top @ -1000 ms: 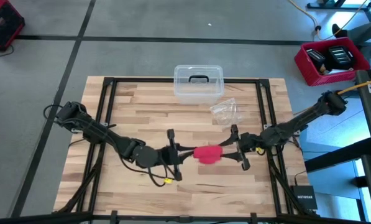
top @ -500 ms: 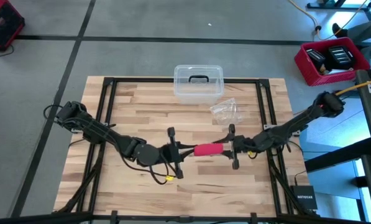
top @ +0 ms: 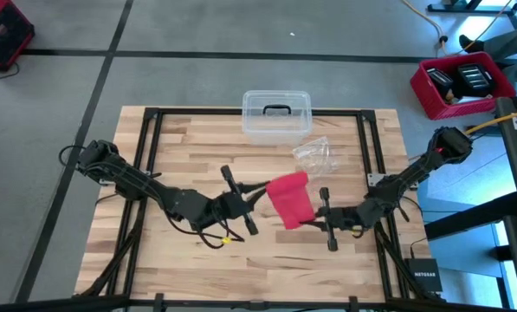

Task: Roll bandage
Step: Roll the red bandage

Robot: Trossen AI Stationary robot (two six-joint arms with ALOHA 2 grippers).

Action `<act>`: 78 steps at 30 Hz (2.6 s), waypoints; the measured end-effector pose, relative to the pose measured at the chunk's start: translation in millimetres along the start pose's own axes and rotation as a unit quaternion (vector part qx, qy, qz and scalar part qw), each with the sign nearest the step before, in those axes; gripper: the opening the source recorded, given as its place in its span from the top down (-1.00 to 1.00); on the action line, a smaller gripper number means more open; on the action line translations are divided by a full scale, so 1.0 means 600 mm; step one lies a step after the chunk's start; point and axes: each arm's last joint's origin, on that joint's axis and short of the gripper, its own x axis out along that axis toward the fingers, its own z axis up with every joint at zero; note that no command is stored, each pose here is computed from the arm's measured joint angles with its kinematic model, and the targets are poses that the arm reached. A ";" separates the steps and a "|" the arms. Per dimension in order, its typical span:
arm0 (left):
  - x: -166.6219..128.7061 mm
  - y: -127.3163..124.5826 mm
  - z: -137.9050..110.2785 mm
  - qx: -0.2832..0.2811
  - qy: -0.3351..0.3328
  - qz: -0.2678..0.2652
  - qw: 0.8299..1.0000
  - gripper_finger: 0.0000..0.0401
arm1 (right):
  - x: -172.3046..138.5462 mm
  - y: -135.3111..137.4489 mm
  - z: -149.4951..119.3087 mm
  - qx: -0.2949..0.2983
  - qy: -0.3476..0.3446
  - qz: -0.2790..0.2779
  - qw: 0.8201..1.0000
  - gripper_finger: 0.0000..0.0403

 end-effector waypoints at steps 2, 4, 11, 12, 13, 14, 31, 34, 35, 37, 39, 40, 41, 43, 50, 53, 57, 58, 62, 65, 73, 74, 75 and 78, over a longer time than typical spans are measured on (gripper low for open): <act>-0.001 0.008 0.004 0.018 0.007 0.024 1.000 0.96 | -0.005 0.012 0.003 -0.001 -0.002 0.012 1.000 0.98; -0.001 0.017 0.007 0.041 0.018 0.048 0.998 0.98 | -0.012 0.024 0.005 0.009 -0.004 0.031 0.999 0.98; -0.002 0.042 0.011 0.140 0.081 0.122 0.979 0.96 | -0.038 0.064 0.025 0.024 -0.035 0.074 0.996 0.99; -0.001 0.043 0.010 0.156 0.087 0.125 0.976 0.96 | -0.040 0.069 0.030 0.024 -0.038 0.076 0.996 0.99; -0.001 0.044 0.009 0.174 0.095 0.129 0.972 0.97 | -0.042 0.074 0.037 0.020 -0.042 0.080 0.996 0.99; 0.000 0.045 0.008 0.191 0.106 0.135 0.967 0.97 | -0.043 0.080 0.045 0.017 -0.045 0.087 0.995 0.99; 0.011 0.042 -0.065 0.408 0.240 0.114 0.873 0.98 | -0.058 0.116 0.279 -0.084 -0.065 0.096 0.990 0.99; 0.007 0.041 -0.073 0.407 0.247 0.115 0.872 0.98 | -0.073 0.108 0.332 -0.101 -0.065 0.080 0.990 1.00; 0.006 0.040 -0.075 0.408 0.249 0.114 0.871 0.98 | -0.078 0.103 0.351 -0.102 -0.066 0.072 0.990 1.00; 0.004 0.040 -0.080 0.406 0.252 0.112 0.871 0.97 | -0.088 0.090 0.386 -0.100 -0.068 0.056 0.991 1.00; 0.002 0.039 -0.084 0.404 0.254 0.111 0.872 0.97 | -0.097 0.077 0.416 -0.101 -0.071 0.046 0.991 1.00; 0.000 0.038 -0.085 0.401 0.254 0.110 0.873 0.97 | -0.101 0.070 0.428 -0.099 -0.073 0.043 0.991 1.00; -0.001 0.037 -0.085 0.399 0.254 0.110 0.874 0.97 | -0.105 0.064 0.438 -0.098 -0.073 0.040 0.992 1.00; -0.003 0.035 -0.084 0.397 0.252 0.109 0.876 0.98 | -0.110 0.056 0.451 -0.098 -0.073 0.039 0.992 1.00; -0.004 0.035 -0.081 0.338 0.242 0.127 0.901 0.96 | -0.085 0.092 0.393 -0.109 -0.019 0.059 0.992 1.00; -0.005 0.039 -0.076 0.307 0.242 0.165 0.905 0.98 | -0.069 0.117 0.334 -0.105 0.023 0.072 0.992 1.00; -0.005 0.047 -0.058 0.253 0.226 0.183 0.923 0.96 | -0.053 0.140 0.252 -0.080 0.071 0.078 0.991 1.00; -0.005 0.048 -0.053 0.242 0.221 0.185 0.927 0.96 | -0.050 0.145 0.234 -0.070 0.076 0.077 0.992 1.00; -0.005 0.047 -0.031 0.180 0.181 0.162 0.953 0.97 | -0.042 0.151 0.161 -0.042 0.101 0.067 0.992 1.00; -0.002 0.048 -0.018 0.125 0.140 0.129 0.974 0.98 | -0.030 0.142 0.114 -0.032 0.131 0.041 0.990 0.99; 0.002 0.045 -0.012 0.054 0.096 0.083 0.990 0.96 | -0.001 0.106 0.060 -0.014 0.171 -0.029 0.985 0.97; 0.002 0.044 -0.011 0.042 0.090 0.073 0.992 0.97 | 0.003 0.101 0.059 -0.013 0.172 -0.036 0.984 0.97; 0.002 0.043 -0.010 0.029 0.083 0.063 0.994 0.97 | 0.007 0.095 0.058 -0.013 0.174 -0.043 0.984 0.97; 0.003 0.043 -0.002 -0.003 0.058 0.046 0.997 0.97 | 0.017 0.081 0.056 -0.008 0.177 -0.064 0.982 0.96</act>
